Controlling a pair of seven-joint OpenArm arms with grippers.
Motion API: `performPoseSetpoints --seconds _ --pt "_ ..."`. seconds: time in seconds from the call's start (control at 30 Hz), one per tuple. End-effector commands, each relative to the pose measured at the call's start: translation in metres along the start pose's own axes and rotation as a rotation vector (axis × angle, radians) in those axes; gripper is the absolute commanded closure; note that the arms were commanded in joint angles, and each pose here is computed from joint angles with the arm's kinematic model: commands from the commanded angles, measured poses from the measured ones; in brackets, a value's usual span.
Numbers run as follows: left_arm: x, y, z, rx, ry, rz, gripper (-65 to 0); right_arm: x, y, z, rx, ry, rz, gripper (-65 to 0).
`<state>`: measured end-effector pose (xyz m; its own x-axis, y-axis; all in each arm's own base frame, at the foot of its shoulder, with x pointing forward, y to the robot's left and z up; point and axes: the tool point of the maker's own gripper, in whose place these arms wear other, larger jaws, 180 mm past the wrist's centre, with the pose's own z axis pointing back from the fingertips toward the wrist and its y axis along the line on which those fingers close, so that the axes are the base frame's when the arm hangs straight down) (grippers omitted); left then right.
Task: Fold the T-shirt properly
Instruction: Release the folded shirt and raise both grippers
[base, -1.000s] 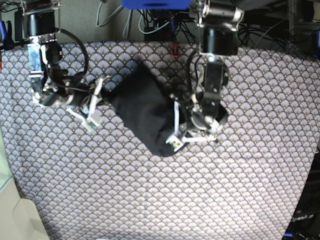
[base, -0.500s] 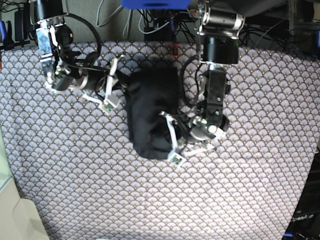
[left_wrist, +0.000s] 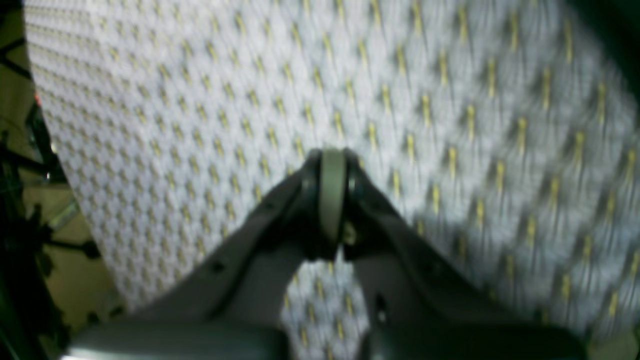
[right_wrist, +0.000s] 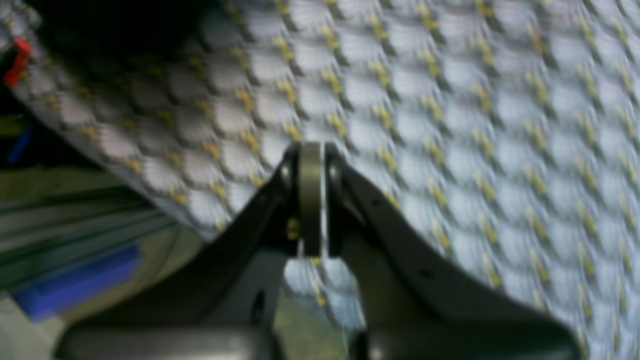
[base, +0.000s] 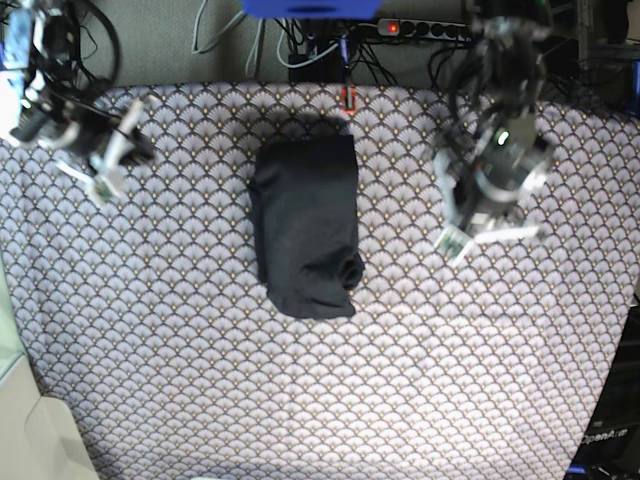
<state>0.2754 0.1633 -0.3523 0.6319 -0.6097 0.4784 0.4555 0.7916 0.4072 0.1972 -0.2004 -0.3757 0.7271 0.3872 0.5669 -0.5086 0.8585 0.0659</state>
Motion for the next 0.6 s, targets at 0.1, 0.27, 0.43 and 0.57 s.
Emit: performPoseSetpoints --seconds 0.1,0.27,0.43,0.57 --pt "-0.049 -0.002 0.018 0.02 0.105 0.008 0.0 -0.02 -0.023 0.04 -0.111 0.007 -0.031 0.0" --pt "-0.098 -0.04 0.029 -0.07 0.203 -0.011 0.0 -0.061 -0.025 0.065 -0.154 0.096 -0.078 0.0" --pt "-0.122 -0.073 0.043 -0.149 0.196 0.001 0.0 -0.096 -0.024 0.082 -0.188 0.19 -0.108 0.0" --pt "-0.144 -0.101 0.058 -0.219 0.208 0.004 0.0 -0.131 -0.016 0.091 -0.246 0.276 -0.135 0.0"
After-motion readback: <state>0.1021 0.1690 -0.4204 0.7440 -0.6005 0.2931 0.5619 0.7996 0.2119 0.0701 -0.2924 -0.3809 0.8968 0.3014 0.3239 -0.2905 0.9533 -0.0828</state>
